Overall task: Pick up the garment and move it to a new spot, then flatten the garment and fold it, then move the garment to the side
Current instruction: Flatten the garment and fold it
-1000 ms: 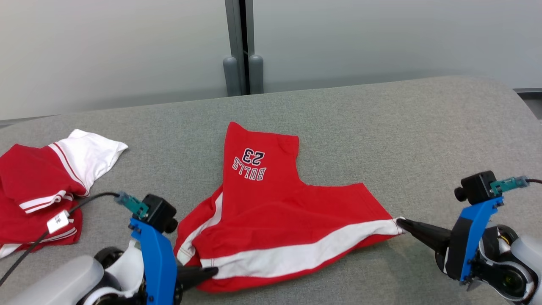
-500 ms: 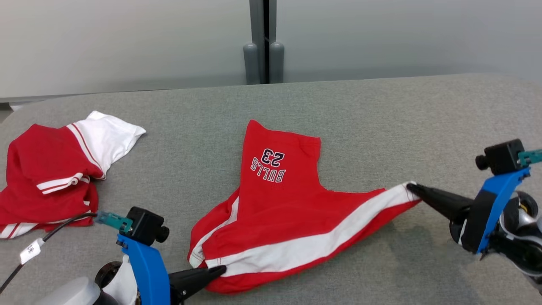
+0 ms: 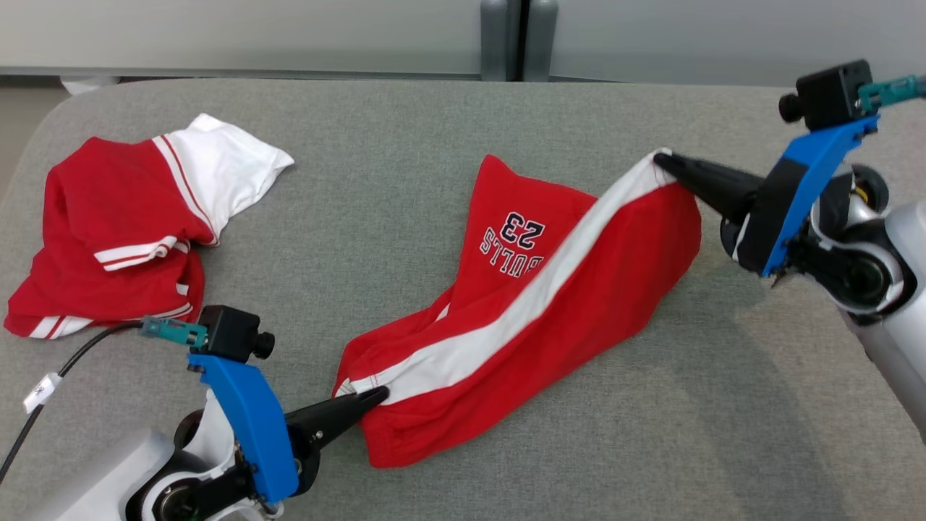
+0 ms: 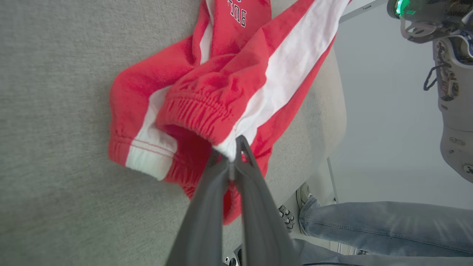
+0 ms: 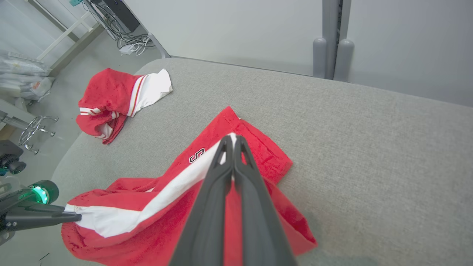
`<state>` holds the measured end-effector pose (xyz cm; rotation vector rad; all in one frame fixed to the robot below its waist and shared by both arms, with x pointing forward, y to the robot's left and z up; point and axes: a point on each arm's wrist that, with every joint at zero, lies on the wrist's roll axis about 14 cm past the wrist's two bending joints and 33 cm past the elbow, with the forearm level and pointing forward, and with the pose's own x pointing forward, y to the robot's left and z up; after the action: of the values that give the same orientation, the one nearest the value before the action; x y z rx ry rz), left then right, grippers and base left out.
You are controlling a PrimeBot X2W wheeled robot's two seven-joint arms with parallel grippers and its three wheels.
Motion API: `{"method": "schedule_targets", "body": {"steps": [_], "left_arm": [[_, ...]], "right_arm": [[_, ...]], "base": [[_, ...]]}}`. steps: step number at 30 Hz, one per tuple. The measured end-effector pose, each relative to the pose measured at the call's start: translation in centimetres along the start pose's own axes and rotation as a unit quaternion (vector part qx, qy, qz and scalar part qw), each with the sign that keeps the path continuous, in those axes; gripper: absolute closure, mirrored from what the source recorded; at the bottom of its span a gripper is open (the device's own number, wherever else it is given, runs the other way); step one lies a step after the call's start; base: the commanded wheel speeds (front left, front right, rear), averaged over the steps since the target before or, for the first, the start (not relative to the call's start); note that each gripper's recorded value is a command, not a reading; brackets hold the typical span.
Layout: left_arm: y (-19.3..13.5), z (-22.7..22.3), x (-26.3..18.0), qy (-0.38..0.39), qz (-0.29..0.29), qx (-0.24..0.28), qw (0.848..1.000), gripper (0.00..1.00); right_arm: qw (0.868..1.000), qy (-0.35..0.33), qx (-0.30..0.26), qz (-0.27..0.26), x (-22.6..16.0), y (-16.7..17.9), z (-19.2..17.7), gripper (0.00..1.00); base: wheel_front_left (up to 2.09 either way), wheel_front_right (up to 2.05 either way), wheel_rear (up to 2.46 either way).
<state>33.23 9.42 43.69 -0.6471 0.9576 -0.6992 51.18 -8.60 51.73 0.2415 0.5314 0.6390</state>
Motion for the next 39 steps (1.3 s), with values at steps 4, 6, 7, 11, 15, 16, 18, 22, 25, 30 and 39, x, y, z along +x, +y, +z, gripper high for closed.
{"method": "schedule_targets", "body": {"steps": [4,6,7,11,15,16,18,22,25,30,39], "left_arm": [[0.6,0.6,0.5,-0.008,0.003,-0.012,1.000,1.00],[1.0,0.8,0.7,-0.011,0.006,-0.017,1.000,1.00],[1.1,0.9,0.8,-0.012,0.005,-0.021,1.000,1.00],[2.0,1.3,0.8,-0.022,0.013,-0.033,0.999,1.00],[2.8,1.4,0.8,-0.029,0.022,-0.043,0.998,1.00],[2.9,1.4,0.8,-0.030,0.024,-0.046,0.998,1.00],[3.2,1.4,0.7,-0.031,0.027,-0.050,0.998,1.00],[3.2,1.1,0.7,-0.024,0.027,-0.057,0.998,1.00],[3.2,1.0,0.6,-0.021,0.027,-0.059,0.998,0.25],[3.2,1.5,-0.4,-0.030,0.036,-0.045,0.998,0.00],[3.3,9.0,-6.7,-0.220,0.133,0.149,0.955,0.00]], "right_arm": [[1.000,-0.006,-0.006,-0.011,3.0,-1.0,1.5,1.00],[1.000,-0.003,-0.005,-0.014,4.6,-1.3,1.6,1.00],[1.000,-0.001,-0.007,-0.014,5.3,-1.4,1.6,1.00],[1.000,0.000,-0.014,-0.010,8.2,-1.3,1.9,1.00],[1.000,0.017,-0.010,0.001,10.9,-0.7,0.9,1.00],[1.000,0.028,-0.011,0.001,11.3,-0.7,0.2,1.00],[0.999,0.047,-0.012,-0.002,12.1,-0.9,-1.0,1.00],[0.997,0.074,-0.010,-0.005,12.8,-0.7,-3.0,0.97],[0.997,0.081,-0.009,-0.006,12.7,-0.6,-3.6,0.00],[0.999,0.053,0.000,0.009,12.0,1.0,-2.8,0.00],[0.995,-0.092,-0.005,-0.030,7.2,-1.0,2.2,0.00]], "base": [[0.00,0.00,0.00],[0.00,0.00,0.00],[0.00,0.00,0.00],[0.00,0.00,0.00],[0.00,0.00,0.00],[0.00,0.00,0.00],[0.00,0.00,0.00],[0.00,0.00,0.00],[0.00,0.00,0.00],[0.00,0.00,0.00],[0.00,0.00,0.00]]}}
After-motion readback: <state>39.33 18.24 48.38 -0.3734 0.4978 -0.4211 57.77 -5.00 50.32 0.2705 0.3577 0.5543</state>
